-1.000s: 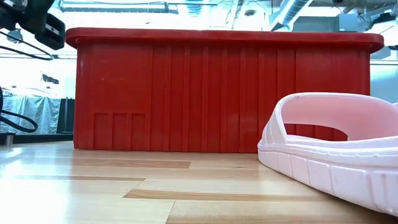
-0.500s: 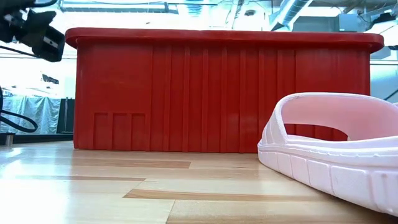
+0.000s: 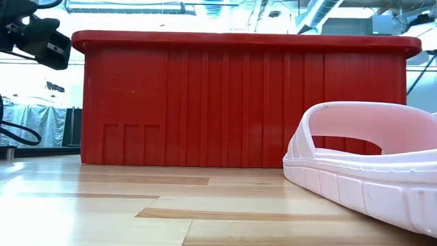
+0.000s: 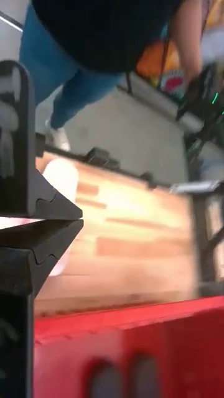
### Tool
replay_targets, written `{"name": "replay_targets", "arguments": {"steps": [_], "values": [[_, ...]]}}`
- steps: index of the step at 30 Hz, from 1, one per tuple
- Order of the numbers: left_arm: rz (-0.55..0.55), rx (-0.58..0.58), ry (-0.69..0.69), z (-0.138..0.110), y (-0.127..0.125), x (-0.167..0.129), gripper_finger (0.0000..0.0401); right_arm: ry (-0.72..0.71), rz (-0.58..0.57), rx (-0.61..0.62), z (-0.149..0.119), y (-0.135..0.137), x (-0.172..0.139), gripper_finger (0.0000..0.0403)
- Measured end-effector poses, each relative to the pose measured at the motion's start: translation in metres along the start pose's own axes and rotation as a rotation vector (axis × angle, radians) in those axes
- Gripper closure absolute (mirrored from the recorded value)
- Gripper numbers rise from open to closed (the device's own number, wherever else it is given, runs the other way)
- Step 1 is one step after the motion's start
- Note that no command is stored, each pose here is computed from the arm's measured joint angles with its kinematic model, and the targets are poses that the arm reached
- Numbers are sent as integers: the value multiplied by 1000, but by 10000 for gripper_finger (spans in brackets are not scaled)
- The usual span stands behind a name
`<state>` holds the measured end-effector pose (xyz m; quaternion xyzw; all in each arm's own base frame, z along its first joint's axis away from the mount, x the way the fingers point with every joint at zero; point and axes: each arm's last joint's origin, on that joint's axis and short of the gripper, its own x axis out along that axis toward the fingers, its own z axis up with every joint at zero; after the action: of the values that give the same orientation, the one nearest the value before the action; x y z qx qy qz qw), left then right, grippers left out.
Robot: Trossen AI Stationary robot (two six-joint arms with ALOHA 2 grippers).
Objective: Pick and place slides into bin
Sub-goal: Put the left pink slipper into the red bin
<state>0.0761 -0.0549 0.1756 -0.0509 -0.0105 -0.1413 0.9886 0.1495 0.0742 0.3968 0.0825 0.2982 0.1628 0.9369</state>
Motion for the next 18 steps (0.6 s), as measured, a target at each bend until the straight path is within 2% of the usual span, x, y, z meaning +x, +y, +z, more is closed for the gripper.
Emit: {"name": "replay_targets", "arguments": {"steps": [3,9,18], "values": [[0,4,1,0,0,0,280,60,-104,86,-4,9,24,403],[0,11,2,0,0,0,280,89,-409,214,-17,23,73,403],[0,16,3,0,0,0,280,230,-613,355,-53,41,158,403]]}}
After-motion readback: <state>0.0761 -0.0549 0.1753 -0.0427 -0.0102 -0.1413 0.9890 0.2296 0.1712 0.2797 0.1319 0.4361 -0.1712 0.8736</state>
